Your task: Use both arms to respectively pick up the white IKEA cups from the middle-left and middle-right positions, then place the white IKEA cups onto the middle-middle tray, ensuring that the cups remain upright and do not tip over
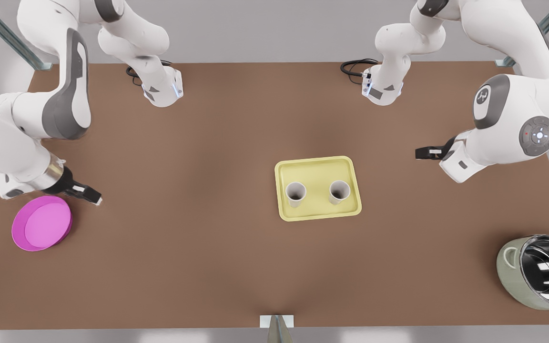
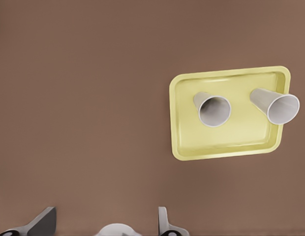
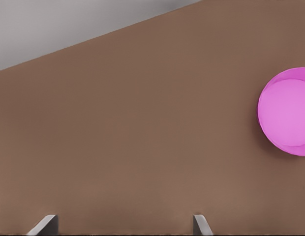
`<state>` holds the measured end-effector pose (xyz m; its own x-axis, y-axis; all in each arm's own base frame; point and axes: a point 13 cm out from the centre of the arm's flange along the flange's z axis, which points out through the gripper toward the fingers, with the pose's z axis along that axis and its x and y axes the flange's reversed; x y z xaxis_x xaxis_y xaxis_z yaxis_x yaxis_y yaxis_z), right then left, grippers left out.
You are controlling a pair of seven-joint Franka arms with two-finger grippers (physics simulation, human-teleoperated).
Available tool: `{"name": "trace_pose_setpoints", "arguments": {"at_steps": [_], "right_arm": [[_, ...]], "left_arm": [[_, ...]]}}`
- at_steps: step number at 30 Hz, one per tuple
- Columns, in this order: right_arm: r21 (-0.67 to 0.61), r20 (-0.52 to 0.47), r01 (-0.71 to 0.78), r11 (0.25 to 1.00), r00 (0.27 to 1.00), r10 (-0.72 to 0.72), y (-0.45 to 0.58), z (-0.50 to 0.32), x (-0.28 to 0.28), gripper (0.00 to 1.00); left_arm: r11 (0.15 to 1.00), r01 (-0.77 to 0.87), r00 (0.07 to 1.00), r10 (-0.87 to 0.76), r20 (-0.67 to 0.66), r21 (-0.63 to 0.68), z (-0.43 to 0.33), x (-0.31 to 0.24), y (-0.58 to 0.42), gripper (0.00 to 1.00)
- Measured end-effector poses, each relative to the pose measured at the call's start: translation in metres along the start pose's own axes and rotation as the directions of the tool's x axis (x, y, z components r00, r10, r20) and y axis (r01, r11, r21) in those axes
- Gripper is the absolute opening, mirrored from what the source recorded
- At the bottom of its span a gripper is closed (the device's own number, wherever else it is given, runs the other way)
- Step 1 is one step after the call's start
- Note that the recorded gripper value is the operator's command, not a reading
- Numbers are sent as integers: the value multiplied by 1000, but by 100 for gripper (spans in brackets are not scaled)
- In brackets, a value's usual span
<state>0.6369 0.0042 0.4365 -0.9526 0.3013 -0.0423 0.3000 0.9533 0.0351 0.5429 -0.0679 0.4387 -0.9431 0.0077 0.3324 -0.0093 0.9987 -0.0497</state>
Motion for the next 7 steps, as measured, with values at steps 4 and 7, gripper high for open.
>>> {"name": "trace_pose_setpoints", "arguments": {"at_steps": [4,7], "right_arm": [[41,-49,57,998,997,-55,-14,-10,21,100],[45,-83,80,996,994,-76,-24,-7,27,100]], "left_arm": [[1000,-8,1000,8,-7,1,2,0,-1,100],[1000,-10,1000,10,-7,2,1,0,0,100]]}}
